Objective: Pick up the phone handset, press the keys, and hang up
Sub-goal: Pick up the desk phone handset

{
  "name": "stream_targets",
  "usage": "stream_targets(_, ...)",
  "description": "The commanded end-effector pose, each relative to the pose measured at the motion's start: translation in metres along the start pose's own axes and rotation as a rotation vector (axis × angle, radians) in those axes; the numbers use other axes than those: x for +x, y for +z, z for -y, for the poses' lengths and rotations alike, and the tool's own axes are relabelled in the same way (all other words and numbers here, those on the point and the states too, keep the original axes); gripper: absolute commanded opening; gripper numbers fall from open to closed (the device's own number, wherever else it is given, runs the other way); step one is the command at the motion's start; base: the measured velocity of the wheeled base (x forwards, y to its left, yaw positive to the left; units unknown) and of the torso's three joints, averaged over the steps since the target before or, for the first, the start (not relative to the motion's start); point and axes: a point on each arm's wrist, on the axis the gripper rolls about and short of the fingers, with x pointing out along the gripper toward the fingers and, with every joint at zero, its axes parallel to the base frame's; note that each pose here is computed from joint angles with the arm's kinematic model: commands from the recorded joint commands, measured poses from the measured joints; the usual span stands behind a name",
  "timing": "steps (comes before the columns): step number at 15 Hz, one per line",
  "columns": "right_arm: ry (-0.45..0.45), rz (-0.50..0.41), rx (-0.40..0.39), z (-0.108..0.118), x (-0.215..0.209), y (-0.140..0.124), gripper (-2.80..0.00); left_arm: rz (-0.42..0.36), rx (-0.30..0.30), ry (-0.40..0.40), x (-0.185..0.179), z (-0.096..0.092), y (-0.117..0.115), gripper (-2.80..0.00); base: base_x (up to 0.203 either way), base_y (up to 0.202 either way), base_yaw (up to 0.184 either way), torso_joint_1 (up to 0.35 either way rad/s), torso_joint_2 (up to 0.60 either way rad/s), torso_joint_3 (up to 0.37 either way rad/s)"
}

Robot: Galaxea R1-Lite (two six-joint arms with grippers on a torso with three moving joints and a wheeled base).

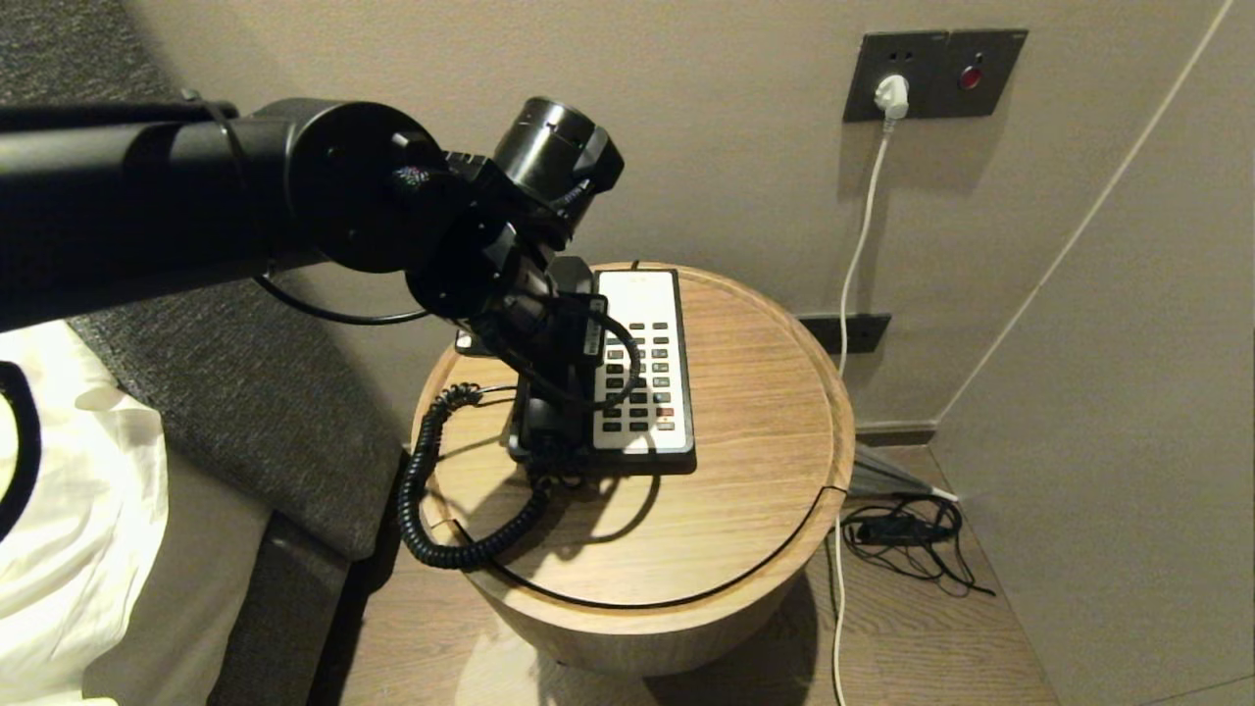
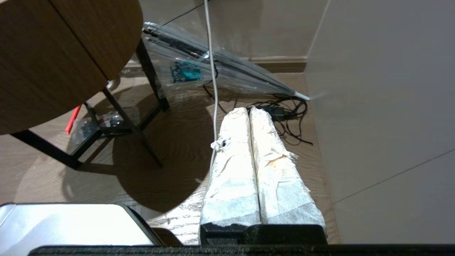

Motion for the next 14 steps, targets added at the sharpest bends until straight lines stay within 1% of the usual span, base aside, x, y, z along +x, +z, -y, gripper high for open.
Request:
stream_targets(1,0.0,-0.002,-0.001,0.0,0.0,0.0,-2.8,-0.011,0.002,0.005,0.001,0.001,-0.002,-2.8,0.0,0.0,0.0,0.0,0.0,0.0)
stream_targets(7,0.003,-0.002,-0.005,0.0,0.0,0.0,-2.8,0.016,-0.007,-0.004,-0.012,-0.003,0.002,-2.8,0.0,0.0,0.0,0.0,0.0,0.0)
stream_targets(12,0.002,-0.002,-0.002,0.0,0.0,0.0,-2.8,0.068,-0.029,-0.028,-0.045,-0.015,0.007,-2.8,0.0,0.0,0.0,0.0,0.0,0.0)
stream_targets(14,0.002,-0.003,-0.006,0.0,0.0,0.0,-2.8,0.1,-0.036,-0.048,-0.064,-0.02,0.008,-2.8,0.0,0.0,0.0,0.0,0.0,0.0)
